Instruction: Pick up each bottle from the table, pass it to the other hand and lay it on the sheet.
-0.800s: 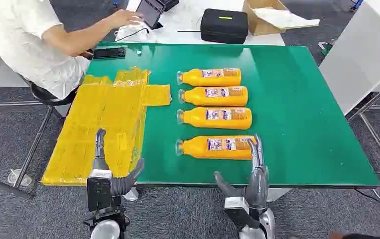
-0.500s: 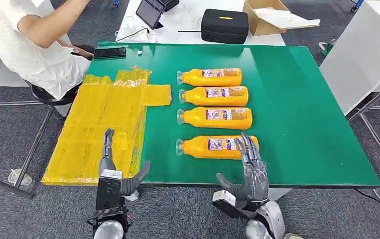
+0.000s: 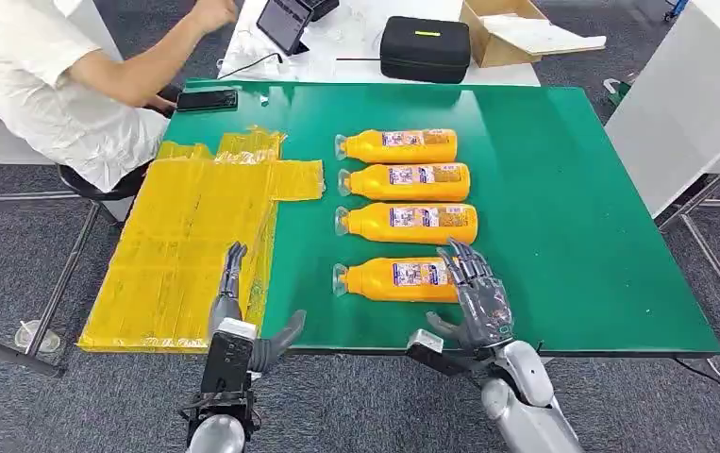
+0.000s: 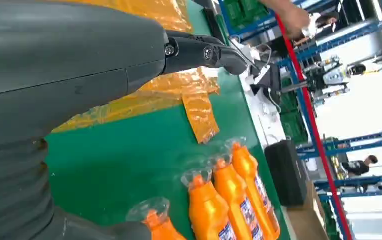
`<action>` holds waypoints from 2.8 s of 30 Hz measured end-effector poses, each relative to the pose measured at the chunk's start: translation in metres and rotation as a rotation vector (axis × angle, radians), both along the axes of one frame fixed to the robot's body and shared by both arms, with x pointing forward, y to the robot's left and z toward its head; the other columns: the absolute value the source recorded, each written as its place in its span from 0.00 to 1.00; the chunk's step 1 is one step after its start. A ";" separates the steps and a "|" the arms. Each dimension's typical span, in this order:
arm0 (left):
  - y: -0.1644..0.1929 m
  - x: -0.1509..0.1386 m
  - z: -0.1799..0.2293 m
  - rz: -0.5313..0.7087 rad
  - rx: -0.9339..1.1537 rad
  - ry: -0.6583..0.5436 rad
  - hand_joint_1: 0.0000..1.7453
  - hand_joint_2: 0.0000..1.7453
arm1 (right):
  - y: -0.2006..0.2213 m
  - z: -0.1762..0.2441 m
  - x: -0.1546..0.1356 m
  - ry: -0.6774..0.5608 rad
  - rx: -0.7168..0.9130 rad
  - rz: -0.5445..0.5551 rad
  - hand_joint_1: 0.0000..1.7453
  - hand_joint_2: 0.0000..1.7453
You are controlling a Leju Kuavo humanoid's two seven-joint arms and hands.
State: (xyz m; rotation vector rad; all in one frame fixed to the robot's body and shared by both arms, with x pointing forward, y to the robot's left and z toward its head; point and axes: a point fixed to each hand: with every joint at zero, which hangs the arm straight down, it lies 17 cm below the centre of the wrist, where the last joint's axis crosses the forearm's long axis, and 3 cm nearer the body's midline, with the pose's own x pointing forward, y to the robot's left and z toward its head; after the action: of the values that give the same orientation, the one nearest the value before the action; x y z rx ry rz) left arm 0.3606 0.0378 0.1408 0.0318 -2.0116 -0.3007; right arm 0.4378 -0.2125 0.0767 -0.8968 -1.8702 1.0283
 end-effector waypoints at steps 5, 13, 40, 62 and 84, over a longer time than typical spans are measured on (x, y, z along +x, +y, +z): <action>-0.003 0.000 0.001 -0.008 -0.002 0.001 0.00 1.00 | -0.003 -0.009 0.016 0.055 -0.044 0.001 0.00 1.00; -0.006 0.000 0.002 -0.014 0.004 0.003 0.00 1.00 | -0.001 -0.024 0.027 0.125 -0.097 0.015 0.00 1.00; -0.009 0.001 0.000 -0.007 0.069 0.029 0.00 1.00 | -0.014 -0.070 0.069 0.485 -0.613 -0.022 1.00 1.00; -0.014 0.003 -0.018 -0.173 -0.466 0.348 0.00 1.00 | 0.045 -0.042 0.031 0.498 0.065 0.221 1.00 1.00; 0.007 0.010 -0.010 -0.082 -0.481 0.249 0.00 1.00 | 0.146 -0.006 -0.008 0.450 0.424 0.347 1.00 1.00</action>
State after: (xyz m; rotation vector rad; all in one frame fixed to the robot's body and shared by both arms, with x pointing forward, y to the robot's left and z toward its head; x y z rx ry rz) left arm 0.3703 0.0447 0.1304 -0.3736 -1.7922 0.1290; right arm 0.4302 -0.0669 0.0710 -0.0810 -1.7801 0.8886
